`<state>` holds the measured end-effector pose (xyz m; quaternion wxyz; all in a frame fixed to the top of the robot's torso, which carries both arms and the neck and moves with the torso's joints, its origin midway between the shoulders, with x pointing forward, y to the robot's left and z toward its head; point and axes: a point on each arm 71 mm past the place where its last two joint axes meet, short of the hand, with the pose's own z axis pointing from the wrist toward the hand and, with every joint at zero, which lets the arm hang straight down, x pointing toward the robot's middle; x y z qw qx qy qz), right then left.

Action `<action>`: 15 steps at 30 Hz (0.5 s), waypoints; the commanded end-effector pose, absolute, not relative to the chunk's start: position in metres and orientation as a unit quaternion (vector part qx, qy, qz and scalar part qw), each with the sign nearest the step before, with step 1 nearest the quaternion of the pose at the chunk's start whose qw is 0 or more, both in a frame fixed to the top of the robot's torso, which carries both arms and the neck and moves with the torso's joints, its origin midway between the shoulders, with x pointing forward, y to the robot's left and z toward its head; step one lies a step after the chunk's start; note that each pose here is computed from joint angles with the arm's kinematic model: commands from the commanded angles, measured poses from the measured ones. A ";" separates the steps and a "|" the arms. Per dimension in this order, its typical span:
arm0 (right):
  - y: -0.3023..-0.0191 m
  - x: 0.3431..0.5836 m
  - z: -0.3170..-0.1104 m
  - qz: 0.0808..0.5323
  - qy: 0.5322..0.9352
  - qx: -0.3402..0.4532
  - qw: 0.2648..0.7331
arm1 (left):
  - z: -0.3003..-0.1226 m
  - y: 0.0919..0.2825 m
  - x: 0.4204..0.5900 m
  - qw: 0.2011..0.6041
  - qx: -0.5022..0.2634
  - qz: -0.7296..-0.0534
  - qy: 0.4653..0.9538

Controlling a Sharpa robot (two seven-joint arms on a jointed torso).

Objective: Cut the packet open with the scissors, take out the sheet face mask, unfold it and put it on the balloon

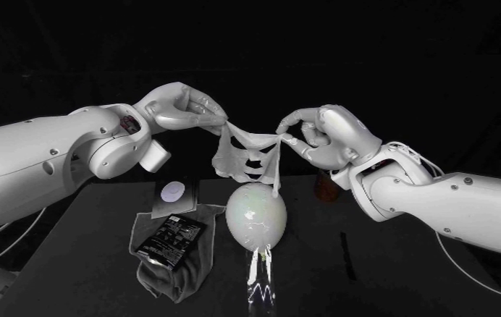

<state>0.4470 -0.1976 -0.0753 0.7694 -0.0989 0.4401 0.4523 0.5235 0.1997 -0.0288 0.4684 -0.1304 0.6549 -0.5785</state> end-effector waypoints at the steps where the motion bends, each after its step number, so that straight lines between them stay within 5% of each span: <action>1: -0.196 0.441 -0.076 0.461 0.442 -0.098 0.763 | -0.027 0.198 0.517 0.458 -0.126 -0.582 0.660; 15: -0.190 0.416 -0.103 0.489 0.478 -0.082 0.725 | -0.038 0.207 0.489 0.434 -0.120 -0.574 0.684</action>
